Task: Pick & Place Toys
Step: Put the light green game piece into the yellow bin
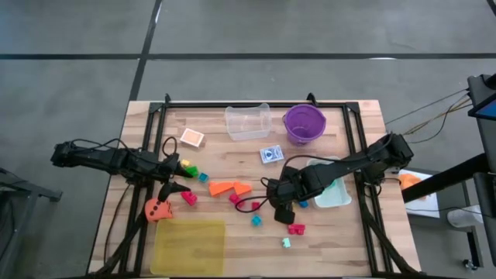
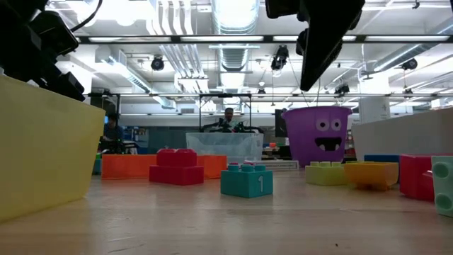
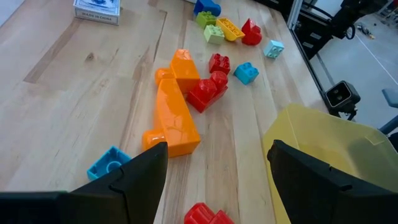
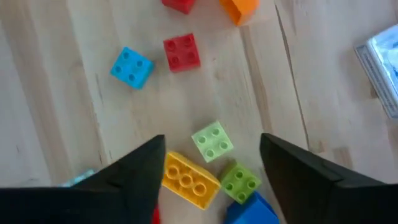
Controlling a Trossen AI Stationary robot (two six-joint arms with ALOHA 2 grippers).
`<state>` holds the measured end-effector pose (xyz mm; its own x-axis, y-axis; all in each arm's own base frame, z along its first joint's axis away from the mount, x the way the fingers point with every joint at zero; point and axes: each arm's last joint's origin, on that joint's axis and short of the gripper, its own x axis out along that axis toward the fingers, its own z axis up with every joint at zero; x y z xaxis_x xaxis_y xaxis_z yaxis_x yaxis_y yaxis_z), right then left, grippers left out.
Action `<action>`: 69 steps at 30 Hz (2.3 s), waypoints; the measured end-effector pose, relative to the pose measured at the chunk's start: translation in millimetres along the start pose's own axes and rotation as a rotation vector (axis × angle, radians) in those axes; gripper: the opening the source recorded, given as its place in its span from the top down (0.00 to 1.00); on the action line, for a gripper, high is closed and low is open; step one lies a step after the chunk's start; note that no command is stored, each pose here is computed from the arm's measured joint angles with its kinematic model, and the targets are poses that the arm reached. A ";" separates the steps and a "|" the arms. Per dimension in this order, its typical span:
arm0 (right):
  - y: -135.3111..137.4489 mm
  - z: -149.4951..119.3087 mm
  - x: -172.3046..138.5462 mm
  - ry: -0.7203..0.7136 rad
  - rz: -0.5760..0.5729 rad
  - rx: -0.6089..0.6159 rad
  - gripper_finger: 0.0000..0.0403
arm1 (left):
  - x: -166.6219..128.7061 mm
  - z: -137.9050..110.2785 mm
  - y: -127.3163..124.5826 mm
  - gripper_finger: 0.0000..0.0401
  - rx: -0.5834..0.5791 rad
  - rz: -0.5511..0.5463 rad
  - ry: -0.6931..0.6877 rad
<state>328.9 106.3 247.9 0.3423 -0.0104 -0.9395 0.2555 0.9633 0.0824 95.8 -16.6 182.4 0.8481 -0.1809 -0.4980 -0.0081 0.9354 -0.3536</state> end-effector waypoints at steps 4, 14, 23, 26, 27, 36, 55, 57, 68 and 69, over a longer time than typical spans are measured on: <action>1.6 1.8 0.3 -0.016 0.024 0.003 0.22 | 0.0 0.0 0.0 0.32 0.000 0.000 0.000; -7.0 -14.5 22.2 0.027 -0.039 -0.056 0.11 | -0.9 12.4 -3.0 0.32 -0.193 0.001 -0.149; -10.5 -23.7 39.7 0.015 -0.031 -0.210 0.11 | -2.6 21.3 -6.6 0.32 -0.272 -0.053 -0.238; -11.0 -25.4 43.6 0.006 -0.025 -0.258 0.11 | -2.7 21.4 -6.7 0.32 -0.324 -0.059 -0.239; -11.0 -25.7 45.1 -0.002 -0.022 -0.273 0.11 | -2.7 21.6 -6.6 0.32 -0.341 -0.060 -0.241; -15.9 -36.8 61.6 -0.015 -0.016 -0.310 0.11 | -4.0 26.2 -8.3 0.32 -0.423 -0.092 -0.288; -28.1 -43.1 79.6 -0.057 0.010 -0.274 0.11 | -5.0 28.5 -4.0 0.32 -0.622 0.009 -0.397; -28.0 -43.8 79.9 -0.056 0.010 -0.281 0.11 | -5.0 28.5 -4.0 0.32 -0.646 0.005 -0.397; -19.4 -46.5 92.8 -0.048 0.002 -0.353 0.11 | -5.2 28.6 -3.6 0.32 -0.655 0.015 -0.408; -16.6 -47.1 95.6 -0.041 -0.002 -0.363 0.11 | -5.1 28.6 -3.6 0.32 -0.655 0.015 -0.407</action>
<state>314.8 102.0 141.1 0.3804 -0.0156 -0.9247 -0.0791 0.9956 -0.0494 106.6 -10.3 208.8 0.9725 0.0753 -0.2203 -0.2253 0.5434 -0.8087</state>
